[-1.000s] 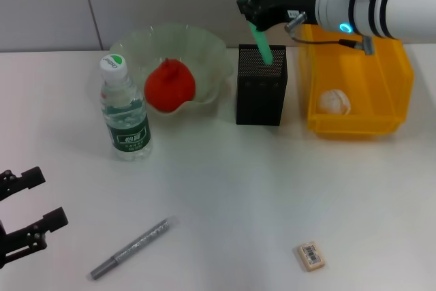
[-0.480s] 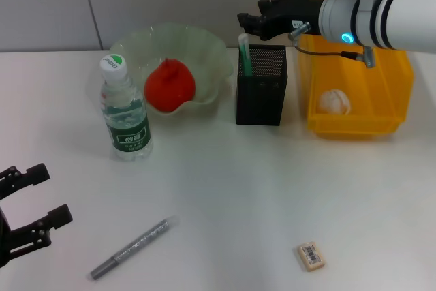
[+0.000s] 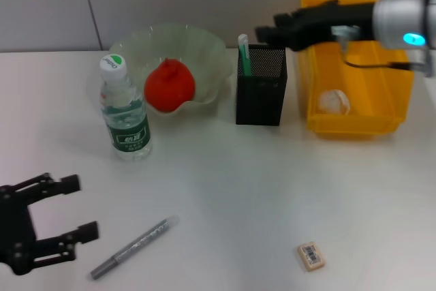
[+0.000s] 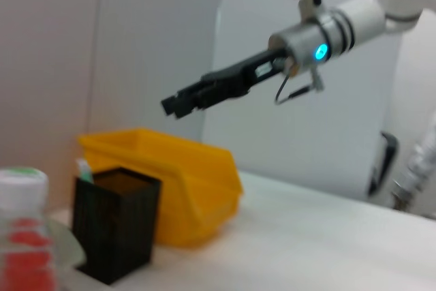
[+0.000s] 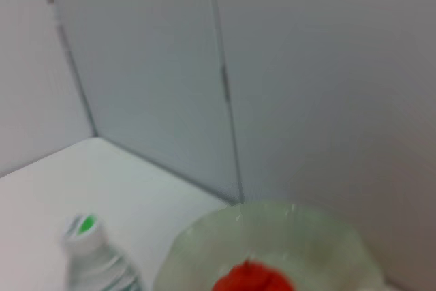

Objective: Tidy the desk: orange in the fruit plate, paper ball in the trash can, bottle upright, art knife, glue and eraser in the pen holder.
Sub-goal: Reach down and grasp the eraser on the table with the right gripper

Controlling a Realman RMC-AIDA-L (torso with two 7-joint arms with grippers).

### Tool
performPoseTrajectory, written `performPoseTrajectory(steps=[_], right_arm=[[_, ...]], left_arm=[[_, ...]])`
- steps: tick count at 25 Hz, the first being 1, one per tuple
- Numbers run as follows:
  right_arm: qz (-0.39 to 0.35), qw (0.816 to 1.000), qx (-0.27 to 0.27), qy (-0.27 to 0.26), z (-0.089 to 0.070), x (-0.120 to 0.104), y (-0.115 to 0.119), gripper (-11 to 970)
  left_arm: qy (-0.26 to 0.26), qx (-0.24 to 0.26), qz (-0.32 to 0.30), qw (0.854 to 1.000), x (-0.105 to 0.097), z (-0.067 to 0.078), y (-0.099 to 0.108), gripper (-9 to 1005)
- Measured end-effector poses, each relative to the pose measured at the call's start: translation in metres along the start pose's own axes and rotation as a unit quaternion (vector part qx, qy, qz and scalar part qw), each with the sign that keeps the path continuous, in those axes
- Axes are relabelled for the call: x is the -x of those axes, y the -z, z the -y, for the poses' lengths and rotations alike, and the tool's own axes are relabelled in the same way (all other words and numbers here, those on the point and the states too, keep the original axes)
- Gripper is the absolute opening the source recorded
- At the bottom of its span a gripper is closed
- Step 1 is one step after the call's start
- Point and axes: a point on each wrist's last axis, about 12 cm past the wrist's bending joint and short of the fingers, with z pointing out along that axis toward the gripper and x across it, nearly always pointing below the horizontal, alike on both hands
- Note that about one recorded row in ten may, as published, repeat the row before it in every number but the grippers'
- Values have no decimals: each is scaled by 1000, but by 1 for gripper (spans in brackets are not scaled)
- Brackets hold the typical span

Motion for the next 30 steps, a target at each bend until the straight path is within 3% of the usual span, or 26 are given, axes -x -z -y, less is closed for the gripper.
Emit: performPoseTrajectory(steps=[2,4,7,12,16,23,30], right_arm=[[-20,1000,22,-3,-3,-12,27,451],[-26,999,27,-2,-5,-17,33,450],[-55,997,46,11,-11,-38,50,450],[-88,994,63,1,-13,-71,65,450],[-124,988,89,-14,-18,-83,69,447],[-265,960,77,-53,-33,-72,51,443],[-401,915,34,-39,-63,-53,3,512]], left_arm=[[5,-13,-22,1000,6,-5,-9,815],[7,-18,-31,999,8,-7,-12,815],[27,-28,-96,995,23,-21,-32,815],[38,-33,-155,987,41,-32,-56,815],[16,-37,-163,986,50,-36,-65,815],[3,-39,-149,988,45,-34,-62,815],[-17,-21,-102,994,27,-20,-39,815]])
